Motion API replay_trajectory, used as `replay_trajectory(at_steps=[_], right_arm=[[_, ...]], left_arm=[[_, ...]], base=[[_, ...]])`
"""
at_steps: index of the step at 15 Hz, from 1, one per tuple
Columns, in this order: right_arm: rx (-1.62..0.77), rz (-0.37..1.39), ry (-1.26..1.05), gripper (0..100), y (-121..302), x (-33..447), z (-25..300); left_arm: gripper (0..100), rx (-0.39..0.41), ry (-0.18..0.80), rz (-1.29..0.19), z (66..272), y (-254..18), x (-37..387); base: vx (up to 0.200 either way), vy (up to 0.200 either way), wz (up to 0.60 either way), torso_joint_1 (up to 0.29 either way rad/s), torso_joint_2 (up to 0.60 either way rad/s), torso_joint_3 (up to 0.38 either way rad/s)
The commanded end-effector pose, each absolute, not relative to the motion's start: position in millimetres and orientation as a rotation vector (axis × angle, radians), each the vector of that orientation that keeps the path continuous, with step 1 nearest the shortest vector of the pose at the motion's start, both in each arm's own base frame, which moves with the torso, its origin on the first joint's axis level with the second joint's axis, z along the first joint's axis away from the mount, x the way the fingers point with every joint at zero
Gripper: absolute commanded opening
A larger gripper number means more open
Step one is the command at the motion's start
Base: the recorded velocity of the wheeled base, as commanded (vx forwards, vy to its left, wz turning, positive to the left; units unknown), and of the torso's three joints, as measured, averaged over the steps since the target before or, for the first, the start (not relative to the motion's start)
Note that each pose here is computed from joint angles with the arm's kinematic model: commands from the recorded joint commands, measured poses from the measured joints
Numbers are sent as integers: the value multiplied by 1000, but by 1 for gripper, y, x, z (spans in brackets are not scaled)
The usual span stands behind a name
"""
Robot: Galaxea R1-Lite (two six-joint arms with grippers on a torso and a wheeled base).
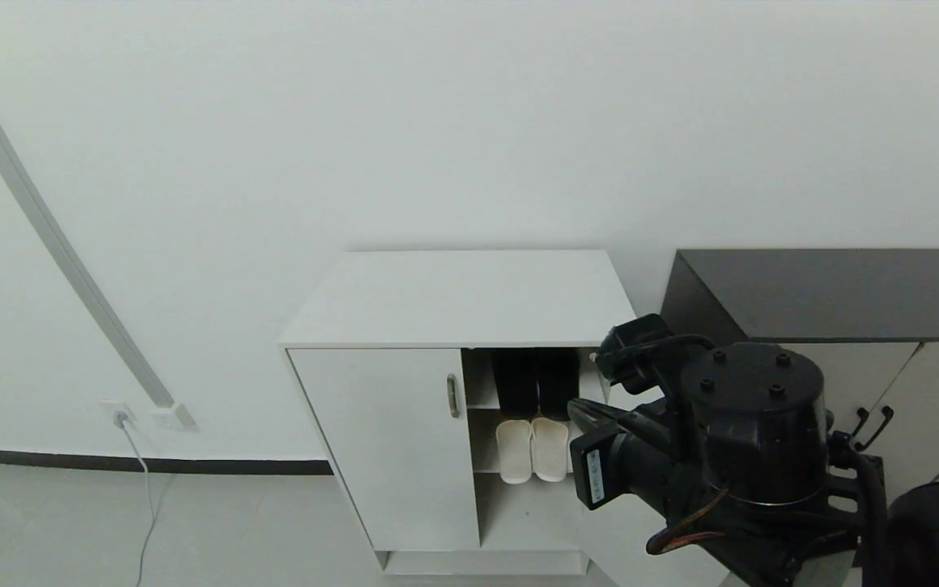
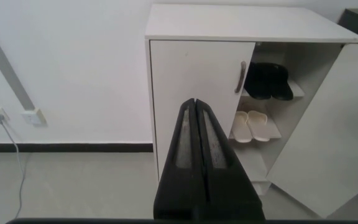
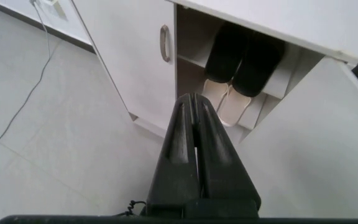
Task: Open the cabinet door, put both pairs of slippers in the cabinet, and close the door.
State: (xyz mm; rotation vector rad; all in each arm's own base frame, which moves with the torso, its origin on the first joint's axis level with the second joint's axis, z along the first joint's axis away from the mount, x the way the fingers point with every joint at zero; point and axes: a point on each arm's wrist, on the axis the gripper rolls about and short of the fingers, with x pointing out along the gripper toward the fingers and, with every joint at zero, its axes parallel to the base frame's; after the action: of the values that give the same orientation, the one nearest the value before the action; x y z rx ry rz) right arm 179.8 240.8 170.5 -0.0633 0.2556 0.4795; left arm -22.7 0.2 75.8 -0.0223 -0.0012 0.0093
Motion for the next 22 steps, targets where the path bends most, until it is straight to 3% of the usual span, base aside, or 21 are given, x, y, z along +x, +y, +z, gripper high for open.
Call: replay_trajectory(at_steps=[1,4,11,17,22], right_arm=[[-63,478,256,0,241,180,170],[-62,483,256,0,240,180,171],[-77,485,261,0,238,182,168],[-75,479,260,0,237,185,167],[-67,402,230,0,226,204,169]], left_arm=[[0,-21,-2,9,76,0,-23],[0,-21,-2,9,76,0,-23],[0,-23,-2,9,76,0,-23],[0,-23,-2,8,76,0,-23],[0,-21,-2,8,76,0,-23]], base=[[0,0,0,183,-388,-217],[0,0,0,49,-99,-54],[0,0,-600,5,-6,3],[0,0,0,0,0,0],[-200,0,0,1,0,0]])
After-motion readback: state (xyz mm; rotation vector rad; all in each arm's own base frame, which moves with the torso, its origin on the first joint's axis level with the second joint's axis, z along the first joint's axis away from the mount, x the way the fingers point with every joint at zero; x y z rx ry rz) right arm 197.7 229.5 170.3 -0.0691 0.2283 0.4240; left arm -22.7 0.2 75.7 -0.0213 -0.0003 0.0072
